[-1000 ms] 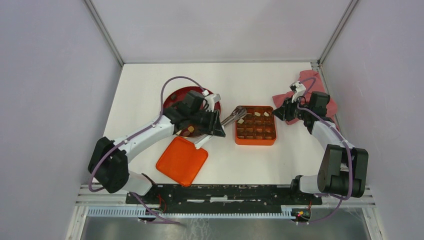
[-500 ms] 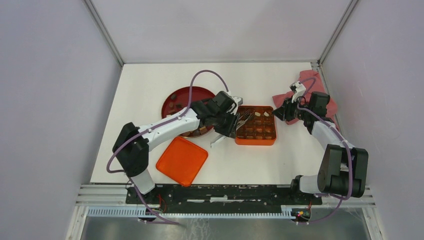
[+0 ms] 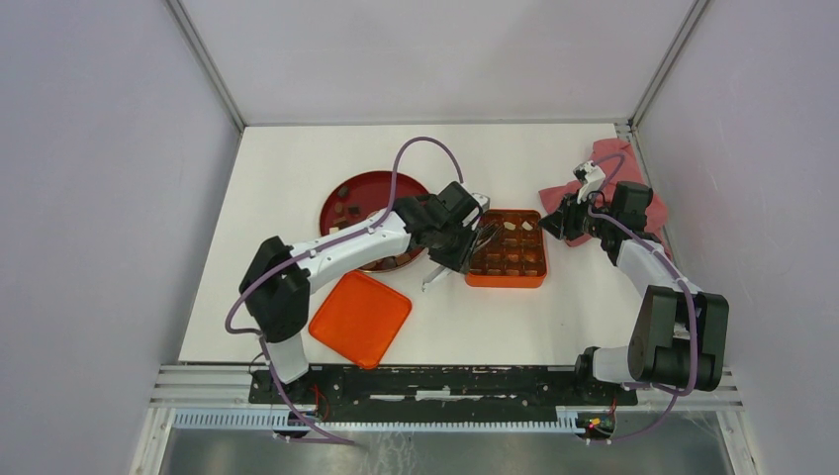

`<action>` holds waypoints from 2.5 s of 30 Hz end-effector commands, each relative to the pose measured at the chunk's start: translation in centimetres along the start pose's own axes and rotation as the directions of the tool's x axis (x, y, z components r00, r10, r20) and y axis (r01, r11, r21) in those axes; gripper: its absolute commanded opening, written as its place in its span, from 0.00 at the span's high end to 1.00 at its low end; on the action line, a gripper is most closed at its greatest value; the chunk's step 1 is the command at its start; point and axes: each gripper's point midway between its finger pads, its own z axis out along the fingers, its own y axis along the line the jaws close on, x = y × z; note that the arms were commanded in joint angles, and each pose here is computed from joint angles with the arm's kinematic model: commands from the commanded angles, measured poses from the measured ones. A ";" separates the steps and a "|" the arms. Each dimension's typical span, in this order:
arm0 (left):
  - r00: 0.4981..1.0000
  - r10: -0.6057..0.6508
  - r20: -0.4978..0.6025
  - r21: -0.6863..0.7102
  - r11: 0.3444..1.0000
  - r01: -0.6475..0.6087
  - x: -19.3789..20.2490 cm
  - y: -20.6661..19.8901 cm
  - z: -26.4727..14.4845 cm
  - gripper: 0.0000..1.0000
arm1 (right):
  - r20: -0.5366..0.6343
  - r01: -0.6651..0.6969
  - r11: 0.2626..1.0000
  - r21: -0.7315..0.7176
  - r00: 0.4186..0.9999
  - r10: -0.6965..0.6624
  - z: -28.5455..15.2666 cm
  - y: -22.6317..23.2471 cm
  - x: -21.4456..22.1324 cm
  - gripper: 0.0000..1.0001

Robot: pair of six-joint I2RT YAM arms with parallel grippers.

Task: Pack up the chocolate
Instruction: Place the fake chocolate in the packing box.

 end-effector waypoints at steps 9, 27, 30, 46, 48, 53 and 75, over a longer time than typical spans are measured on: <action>0.997 0.062 0.049 -0.021 0.998 -0.061 -2.2 -0.6 -0.6 0.80 | 0.035 0.038 0.999 0.004 0.999 -0.039 -0.1 0.1 -1.1 0.67; 0.997 0.062 0.039 -0.021 0.998 -0.061 -2.2 -0.8 0.0 0.64 | 0.036 0.040 0.999 0.005 0.999 -0.041 -0.2 0.2 -1.1 0.67; 0.997 0.061 0.043 -0.016 0.998 -0.061 -2.3 -1.0 -0.1 0.64 | 0.036 0.041 0.999 0.005 0.998 -0.041 -0.2 0.2 -1.1 0.67; 0.997 0.063 0.053 0.002 0.998 -0.063 -2.6 -1.3 -0.1 0.60 | 0.036 0.042 0.999 0.005 0.998 -0.042 -0.2 0.1 -1.1 0.67; 0.996 0.063 0.055 0.001 0.998 -0.064 -2.6 -1.3 -0.2 0.60 | 0.036 0.042 0.999 0.005 0.998 -0.042 -0.2 0.1 -1.1 0.67; 0.996 0.064 0.058 0.000 0.998 -0.064 -2.7 -1.3 -0.2 0.58 | 0.035 0.041 0.999 0.004 0.999 -0.042 -0.2 0.1 -1.1 0.67; 0.976 -0.018 0.216 0.088 0.996 -0.001 -5.5 -2.5 -5.0 0.60 | 0.040 0.044 0.999 -0.001 0.998 -0.044 -0.2 0.3 -1.4 0.67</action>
